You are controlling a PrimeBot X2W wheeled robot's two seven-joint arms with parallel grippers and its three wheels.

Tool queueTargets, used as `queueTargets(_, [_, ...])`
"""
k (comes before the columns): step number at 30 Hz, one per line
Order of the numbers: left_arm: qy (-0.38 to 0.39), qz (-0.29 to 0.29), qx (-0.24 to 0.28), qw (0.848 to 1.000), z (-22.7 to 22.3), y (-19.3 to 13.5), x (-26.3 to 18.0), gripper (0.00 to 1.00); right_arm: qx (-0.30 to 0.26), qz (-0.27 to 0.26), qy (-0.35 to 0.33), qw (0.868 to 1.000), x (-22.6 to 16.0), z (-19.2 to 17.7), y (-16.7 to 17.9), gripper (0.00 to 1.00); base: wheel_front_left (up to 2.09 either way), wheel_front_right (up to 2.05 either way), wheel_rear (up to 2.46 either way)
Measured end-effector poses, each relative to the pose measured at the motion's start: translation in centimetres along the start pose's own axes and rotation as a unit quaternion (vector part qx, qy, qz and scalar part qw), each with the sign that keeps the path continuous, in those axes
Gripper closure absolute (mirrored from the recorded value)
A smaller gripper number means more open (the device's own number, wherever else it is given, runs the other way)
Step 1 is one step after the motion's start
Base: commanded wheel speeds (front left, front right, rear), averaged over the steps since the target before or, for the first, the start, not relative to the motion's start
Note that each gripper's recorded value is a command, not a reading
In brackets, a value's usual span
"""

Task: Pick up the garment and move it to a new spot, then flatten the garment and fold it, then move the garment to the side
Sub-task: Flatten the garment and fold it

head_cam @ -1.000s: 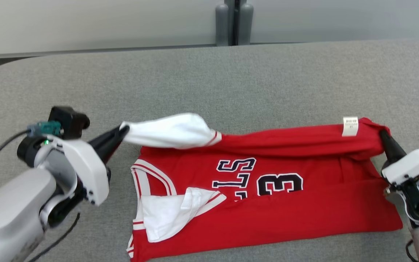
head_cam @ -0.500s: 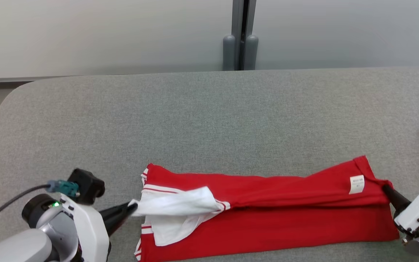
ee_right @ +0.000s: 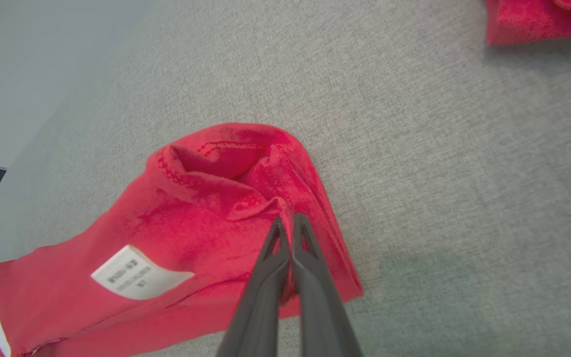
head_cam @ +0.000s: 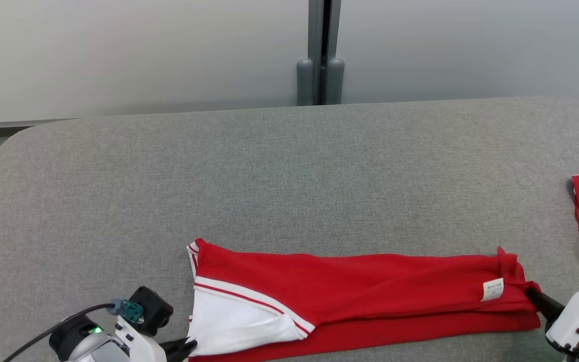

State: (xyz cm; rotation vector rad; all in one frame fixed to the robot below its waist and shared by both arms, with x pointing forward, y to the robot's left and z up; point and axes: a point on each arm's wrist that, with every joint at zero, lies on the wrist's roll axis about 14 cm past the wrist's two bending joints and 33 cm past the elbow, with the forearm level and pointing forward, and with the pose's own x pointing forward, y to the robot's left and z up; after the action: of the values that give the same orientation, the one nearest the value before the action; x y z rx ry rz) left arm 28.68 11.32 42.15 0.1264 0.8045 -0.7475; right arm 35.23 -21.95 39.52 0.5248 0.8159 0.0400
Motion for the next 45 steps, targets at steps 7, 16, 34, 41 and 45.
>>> queueTargets(7, [0.013, -0.007, -0.002, 1.000, -1.0, -0.5, 0.6, 1.00, -0.005, -0.010, -0.003, 1.000, -0.4, -0.3, 0.0, 1.00, 0.00, 0.00, 0.00])
queueTargets(16, [-0.015, -0.006, -0.012, 1.000, 0.1, -0.3, 0.9, 1.00, -0.009, -0.023, -0.039, 0.999, -0.7, 1.1, -0.5, 1.00, 0.00, 0.00, 0.00])
queueTargets(34, [-0.075, 0.038, -0.020, 0.996, 2.1, 1.1, 0.6, 0.00, -0.040, -0.027, -0.116, 0.992, -2.1, 4.2, -0.3, 0.00, 0.00, 0.00, 0.00])
queueTargets(41, [-0.294, 0.142, -0.075, 0.942, 10.3, 5.3, -2.2, 0.00, -0.112, 0.041, -0.260, 0.958, -5.0, 8.2, 5.2, 0.00, 0.00, 0.00, 0.00])
queueTargets(45, [-0.369, 0.176, -0.119, 0.905, 12.2, 6.3, -3.7, 0.00, -0.167, 0.076, -0.325, 0.928, -6.7, 8.3, 8.0, 0.00, 0.00, 0.00, 0.00])
